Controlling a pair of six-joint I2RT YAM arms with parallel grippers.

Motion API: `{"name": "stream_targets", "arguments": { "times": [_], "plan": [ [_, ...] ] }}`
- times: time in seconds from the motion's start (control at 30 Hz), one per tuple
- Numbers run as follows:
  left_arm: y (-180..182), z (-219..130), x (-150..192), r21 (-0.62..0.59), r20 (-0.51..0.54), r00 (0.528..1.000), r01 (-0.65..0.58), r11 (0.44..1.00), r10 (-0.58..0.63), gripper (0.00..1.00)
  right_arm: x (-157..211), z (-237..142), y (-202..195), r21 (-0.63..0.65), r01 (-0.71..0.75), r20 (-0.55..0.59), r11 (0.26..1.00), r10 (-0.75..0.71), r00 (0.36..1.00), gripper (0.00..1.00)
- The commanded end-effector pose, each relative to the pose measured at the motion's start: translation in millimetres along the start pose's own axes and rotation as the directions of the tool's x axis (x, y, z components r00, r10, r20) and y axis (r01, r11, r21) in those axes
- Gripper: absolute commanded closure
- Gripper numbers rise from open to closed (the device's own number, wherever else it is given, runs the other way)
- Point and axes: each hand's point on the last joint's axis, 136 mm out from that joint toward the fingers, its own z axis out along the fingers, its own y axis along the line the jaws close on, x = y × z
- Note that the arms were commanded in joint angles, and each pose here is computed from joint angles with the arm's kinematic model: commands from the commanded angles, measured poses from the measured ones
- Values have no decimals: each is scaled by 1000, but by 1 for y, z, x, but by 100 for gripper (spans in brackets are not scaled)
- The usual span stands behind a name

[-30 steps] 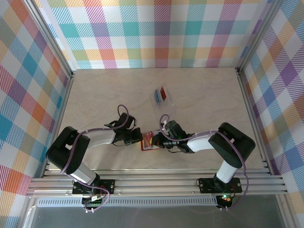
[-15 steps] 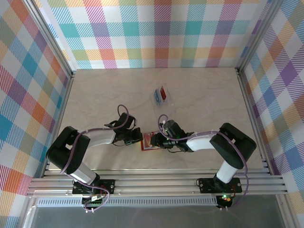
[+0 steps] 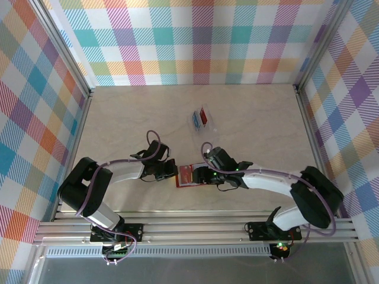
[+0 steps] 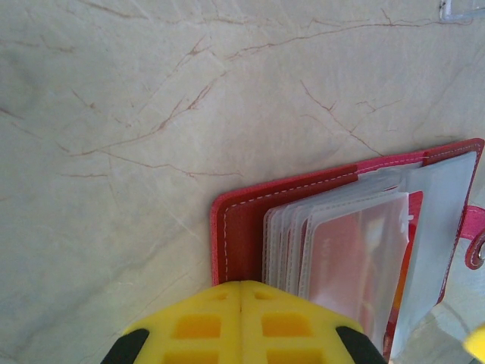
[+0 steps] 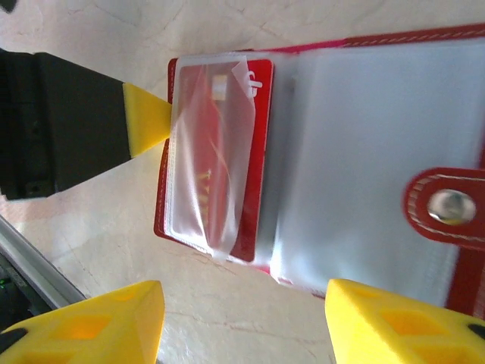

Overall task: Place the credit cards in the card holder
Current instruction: Insert the credit card into the card slot.

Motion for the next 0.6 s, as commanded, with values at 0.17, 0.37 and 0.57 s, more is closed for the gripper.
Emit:
{"name": "stream_targets", "arguments": {
  "times": [0.17,0.37,0.57],
  "plan": [
    [54,26,56,-175,-169,986,-21,984,-9,98,-16,-29,-49,186,-4,65,983,-8,998,39],
    [52,28,56,-168,-178,984,-24,985,-7,98,-17,-14,-49,234,47,41,971,-59,997,32],
    [52,29,56,-166,-180,984,-25,986,-5,98,-21,1,-60,360,84,22,929,-98,995,31]
  ]
}}
